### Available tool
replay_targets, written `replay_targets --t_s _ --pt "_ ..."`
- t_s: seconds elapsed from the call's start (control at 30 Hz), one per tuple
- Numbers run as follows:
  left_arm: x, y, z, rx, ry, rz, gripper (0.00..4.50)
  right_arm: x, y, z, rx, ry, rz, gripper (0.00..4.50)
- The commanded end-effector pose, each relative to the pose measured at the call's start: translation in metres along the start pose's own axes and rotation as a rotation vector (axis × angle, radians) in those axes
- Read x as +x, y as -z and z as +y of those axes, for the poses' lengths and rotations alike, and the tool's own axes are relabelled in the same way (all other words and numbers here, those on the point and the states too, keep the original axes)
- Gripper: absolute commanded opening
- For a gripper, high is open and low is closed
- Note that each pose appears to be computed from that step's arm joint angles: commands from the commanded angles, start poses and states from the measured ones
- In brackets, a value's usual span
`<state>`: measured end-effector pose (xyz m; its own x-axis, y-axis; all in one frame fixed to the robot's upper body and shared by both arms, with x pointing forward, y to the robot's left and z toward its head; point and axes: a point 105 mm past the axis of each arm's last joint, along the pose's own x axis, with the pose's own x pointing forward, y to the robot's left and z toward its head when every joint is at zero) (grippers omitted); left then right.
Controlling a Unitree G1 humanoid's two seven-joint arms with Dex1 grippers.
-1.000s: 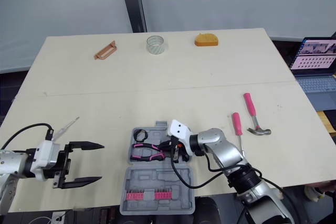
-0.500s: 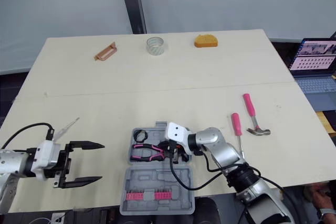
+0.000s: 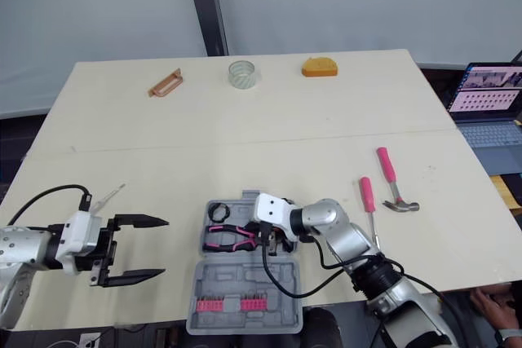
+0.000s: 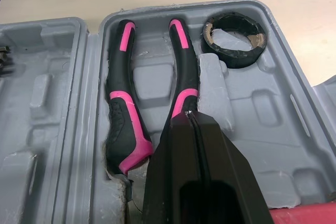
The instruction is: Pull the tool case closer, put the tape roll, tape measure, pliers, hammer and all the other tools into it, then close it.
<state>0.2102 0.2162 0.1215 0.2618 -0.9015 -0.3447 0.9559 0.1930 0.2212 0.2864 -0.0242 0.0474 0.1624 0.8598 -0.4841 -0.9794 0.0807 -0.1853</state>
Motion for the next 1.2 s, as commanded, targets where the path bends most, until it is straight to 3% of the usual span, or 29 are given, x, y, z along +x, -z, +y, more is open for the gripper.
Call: replay_targets --t_s 0.03,0.43,0.73,0.87,0.97,1.2 --pt "0.001 -0.009 0.001 0.036 0.007 0.001 4.50 -0.001 0.058 0.015 0.104 -0.010 0.212 0.03" --pt "0.003 -0.010 0.001 0.031 0.006 -0.002 4.50 -0.001 0.062 0.017 0.104 -0.009 0.223 0.03" --pt "0.006 -0.011 0.002 -0.001 -0.012 -0.032 4.50 -0.017 -0.013 -0.005 0.068 0.075 -0.072 0.03" --pt "0.009 -0.015 0.003 -0.032 -0.028 -0.045 4.50 -0.040 -0.047 -0.003 0.031 0.082 -0.156 0.03" --pt "0.008 -0.018 0.003 -0.055 -0.042 -0.054 4.50 -0.055 -0.055 0.001 0.021 0.080 -0.158 0.03" --pt "-0.001 0.003 -0.006 -0.181 -0.173 -0.023 4.50 -0.120 -0.023 0.012 0.109 0.203 -0.048 0.03"
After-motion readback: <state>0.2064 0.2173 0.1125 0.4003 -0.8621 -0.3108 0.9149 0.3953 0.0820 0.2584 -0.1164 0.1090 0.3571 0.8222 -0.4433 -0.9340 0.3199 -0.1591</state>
